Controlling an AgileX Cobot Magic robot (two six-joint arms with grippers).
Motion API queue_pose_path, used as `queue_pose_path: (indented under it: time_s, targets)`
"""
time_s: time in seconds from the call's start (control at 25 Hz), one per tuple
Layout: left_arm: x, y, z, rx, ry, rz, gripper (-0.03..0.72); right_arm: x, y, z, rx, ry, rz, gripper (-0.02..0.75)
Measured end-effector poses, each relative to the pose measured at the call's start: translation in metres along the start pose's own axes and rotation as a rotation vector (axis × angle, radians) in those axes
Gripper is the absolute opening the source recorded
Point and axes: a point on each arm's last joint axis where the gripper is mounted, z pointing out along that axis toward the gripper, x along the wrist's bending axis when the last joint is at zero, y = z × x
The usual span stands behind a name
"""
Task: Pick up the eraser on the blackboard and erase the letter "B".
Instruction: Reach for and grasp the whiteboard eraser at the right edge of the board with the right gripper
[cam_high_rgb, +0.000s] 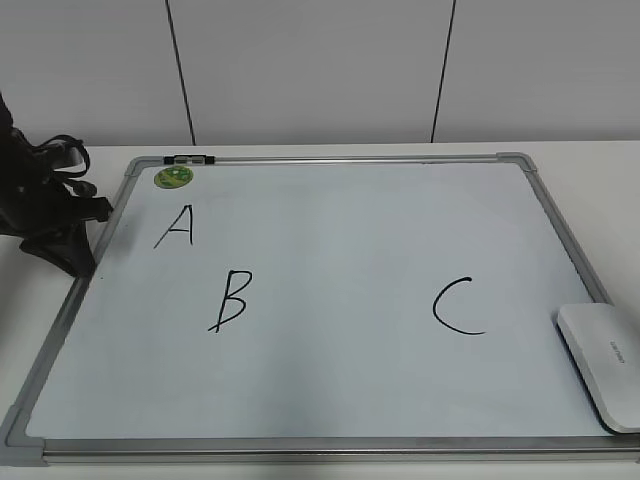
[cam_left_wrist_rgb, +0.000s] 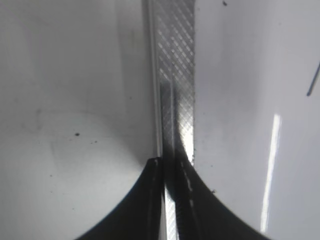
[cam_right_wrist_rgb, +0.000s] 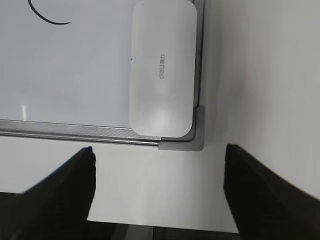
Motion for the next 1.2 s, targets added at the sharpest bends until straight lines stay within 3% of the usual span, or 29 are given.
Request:
queue_pose_path:
  time_s: [0.56,1.2]
  targets:
    - [0.000,0.000,0.000,0.002,-0.001,0.000,0.044,0.000,0.041,0.079,0.186,0.022,-0.031,0.636]
    - [0.000,0.000,0.000,0.002,-0.002,-0.001,0.043,-0.006,0.050,0.127,0.196,0.001,-0.031,0.638]
